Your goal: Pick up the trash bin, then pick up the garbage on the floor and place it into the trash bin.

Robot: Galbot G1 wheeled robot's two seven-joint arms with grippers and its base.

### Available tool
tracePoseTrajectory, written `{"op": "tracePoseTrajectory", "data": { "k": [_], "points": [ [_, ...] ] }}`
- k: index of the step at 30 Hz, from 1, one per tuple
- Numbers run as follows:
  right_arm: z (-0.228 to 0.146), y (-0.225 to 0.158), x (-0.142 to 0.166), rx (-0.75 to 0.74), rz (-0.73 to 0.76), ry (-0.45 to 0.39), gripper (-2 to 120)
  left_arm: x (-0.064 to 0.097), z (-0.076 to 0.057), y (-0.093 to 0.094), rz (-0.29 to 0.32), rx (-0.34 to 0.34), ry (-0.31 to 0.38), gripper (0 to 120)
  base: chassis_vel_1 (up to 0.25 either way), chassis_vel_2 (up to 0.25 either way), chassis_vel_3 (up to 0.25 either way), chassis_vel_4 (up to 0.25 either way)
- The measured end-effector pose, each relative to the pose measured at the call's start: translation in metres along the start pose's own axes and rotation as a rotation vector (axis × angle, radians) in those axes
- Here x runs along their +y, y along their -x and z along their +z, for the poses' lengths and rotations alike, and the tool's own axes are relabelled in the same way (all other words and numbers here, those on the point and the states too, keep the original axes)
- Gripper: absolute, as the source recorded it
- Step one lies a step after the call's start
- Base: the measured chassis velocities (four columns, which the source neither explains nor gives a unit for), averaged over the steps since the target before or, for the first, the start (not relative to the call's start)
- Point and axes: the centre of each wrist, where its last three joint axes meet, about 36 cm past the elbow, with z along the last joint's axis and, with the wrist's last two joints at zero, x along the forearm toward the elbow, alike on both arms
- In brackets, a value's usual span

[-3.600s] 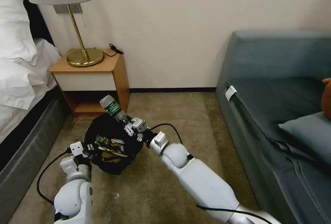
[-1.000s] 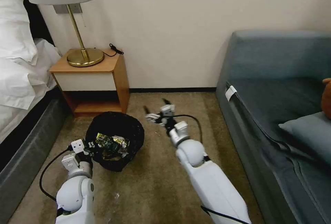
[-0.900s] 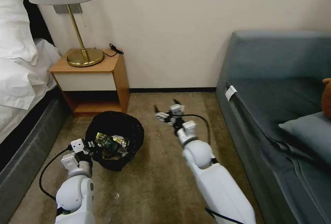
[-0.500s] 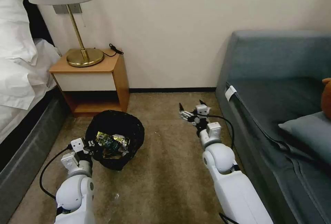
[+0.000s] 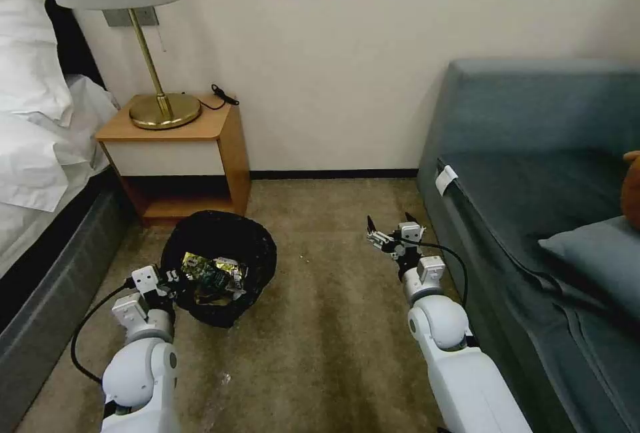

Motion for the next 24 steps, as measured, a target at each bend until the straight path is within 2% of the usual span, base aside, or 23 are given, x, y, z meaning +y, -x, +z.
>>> {"op": "tracePoseTrajectory", "data": {
  "k": [6,8,10,11,13,14,16,17,19,22,24],
  "points": [
    [0.002,0.000,-0.001,0.001,0.003,-0.003,100,0.002,-0.001,0.000,-0.006,-0.001,-0.009,4,0.000,0.000,0.000,0.000],
    [0.002,0.000,-0.002,0.002,0.002,-0.005,100,0.001,-0.002,0.001,-0.009,0.002,-0.035,4,0.000,0.000,0.000,0.000],
    [0.003,0.000,-0.001,0.000,-0.001,-0.006,100,-0.002,-0.007,0.005,-0.015,0.018,-0.113,4,0.000,0.000,0.000,0.000],
    [0.003,0.000,-0.001,0.000,-0.001,-0.006,100,-0.002,-0.007,0.005,-0.015,0.018,-0.113,4,0.000,0.000,0.000,0.000],
    [0.004,-0.001,-0.002,-0.002,-0.003,-0.010,100,-0.005,-0.012,0.009,-0.033,0.031,-0.192,4,0.000,0.000,0.000,0.000],
    [0.004,-0.001,-0.002,-0.002,-0.003,-0.010,100,-0.005,-0.012,0.009,-0.033,0.031,-0.192,4,0.000,0.000,0.000,0.000],
    [0.006,-0.002,-0.003,-0.003,-0.003,-0.011,100,-0.007,-0.017,0.017,-0.073,0.049,-0.263,4,0.000,0.000,0.000,0.000],
    [0.006,-0.002,-0.003,-0.003,-0.003,-0.011,100,-0.007,-0.017,0.017,-0.073,0.049,-0.263,4,0.000,0.000,0.000,0.000],
    [0.008,-0.004,-0.004,-0.005,-0.005,-0.014,100,-0.003,-0.021,0.028,-0.115,0.057,-0.315,4,0.000,0.000,0.000,0.000],
    [0.008,-0.005,-0.005,-0.003,-0.006,-0.015,100,-0.002,-0.022,0.032,-0.128,0.057,-0.337,4,0.000,0.000,0.000,0.000],
    [0.010,-0.006,-0.007,-0.011,-0.010,-0.017,100,0.000,-0.023,0.043,-0.148,0.042,-0.372,4,0.000,0.000,0.000,0.000]
  ]
}}
